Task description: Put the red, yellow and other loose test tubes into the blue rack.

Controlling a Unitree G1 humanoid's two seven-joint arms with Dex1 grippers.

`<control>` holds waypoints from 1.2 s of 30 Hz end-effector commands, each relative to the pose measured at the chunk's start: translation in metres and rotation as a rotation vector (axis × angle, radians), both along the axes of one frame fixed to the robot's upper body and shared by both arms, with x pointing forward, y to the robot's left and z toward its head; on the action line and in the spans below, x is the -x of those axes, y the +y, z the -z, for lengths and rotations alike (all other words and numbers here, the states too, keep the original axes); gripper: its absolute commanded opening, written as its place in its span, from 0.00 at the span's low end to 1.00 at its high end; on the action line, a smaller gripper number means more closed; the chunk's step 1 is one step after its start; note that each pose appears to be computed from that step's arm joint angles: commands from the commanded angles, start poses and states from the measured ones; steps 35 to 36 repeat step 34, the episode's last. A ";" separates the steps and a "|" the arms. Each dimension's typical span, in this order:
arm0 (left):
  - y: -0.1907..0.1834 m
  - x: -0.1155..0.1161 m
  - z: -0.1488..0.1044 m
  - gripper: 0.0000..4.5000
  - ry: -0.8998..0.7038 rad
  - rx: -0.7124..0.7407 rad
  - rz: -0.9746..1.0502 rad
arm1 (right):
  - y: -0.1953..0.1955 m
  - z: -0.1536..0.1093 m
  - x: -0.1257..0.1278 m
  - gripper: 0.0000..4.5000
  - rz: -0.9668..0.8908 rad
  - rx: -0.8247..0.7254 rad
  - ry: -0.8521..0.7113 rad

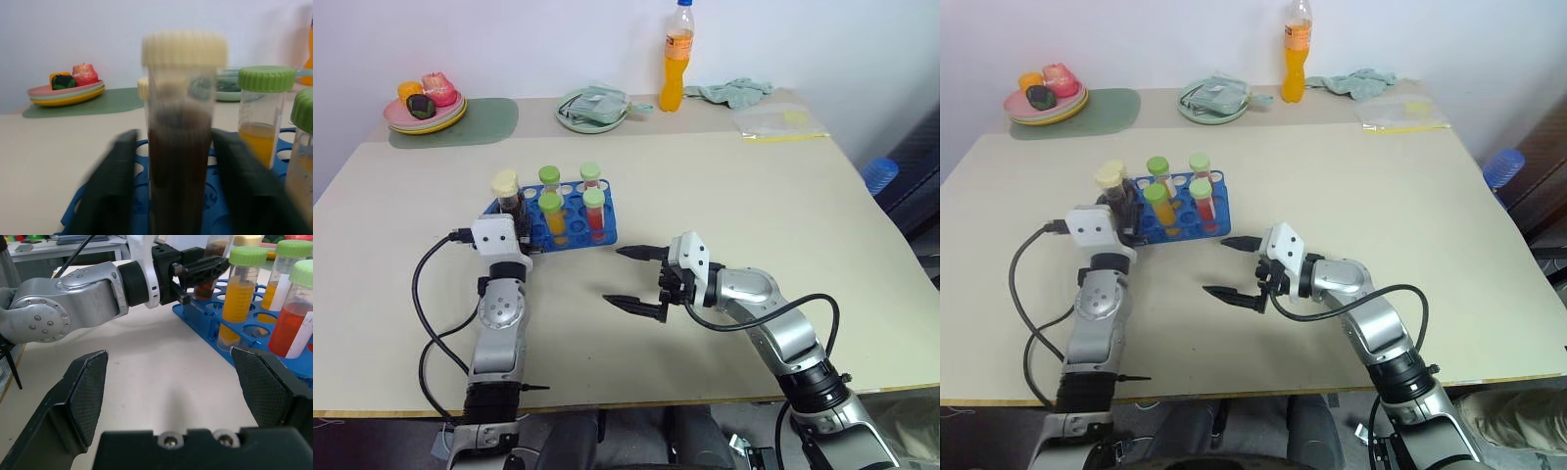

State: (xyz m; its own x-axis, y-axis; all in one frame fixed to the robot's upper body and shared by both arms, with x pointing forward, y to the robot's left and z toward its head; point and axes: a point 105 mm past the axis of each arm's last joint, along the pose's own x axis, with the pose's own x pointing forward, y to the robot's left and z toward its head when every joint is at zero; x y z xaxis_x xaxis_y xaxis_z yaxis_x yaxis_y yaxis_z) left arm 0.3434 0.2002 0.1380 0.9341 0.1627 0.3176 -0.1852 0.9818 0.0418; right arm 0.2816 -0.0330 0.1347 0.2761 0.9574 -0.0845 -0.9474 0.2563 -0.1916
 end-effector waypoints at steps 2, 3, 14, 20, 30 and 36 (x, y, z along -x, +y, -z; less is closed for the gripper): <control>0.009 0.016 -0.021 0.94 -0.089 0.010 -0.002 | -0.005 -0.019 -0.002 0.98 0.018 -0.033 -0.089; 0.014 0.021 -0.024 0.94 -0.097 0.026 0.009 | -0.007 -0.021 -0.003 0.98 0.023 -0.035 -0.092; 0.090 0.087 -0.019 0.94 0.198 -0.085 0.182 | -0.090 -0.032 -0.035 0.98 0.284 0.026 -0.083; 0.099 0.110 -0.003 0.94 0.373 -0.161 0.288 | -0.149 -0.024 -0.047 0.98 0.431 0.129 -0.067; 0.095 0.117 0.006 0.94 0.414 -0.146 0.265 | -0.165 -0.019 -0.052 0.98 0.466 0.150 -0.063; 0.092 0.119 0.009 0.94 0.418 -0.136 0.252 | -0.161 -0.016 -0.054 0.98 0.451 0.156 -0.062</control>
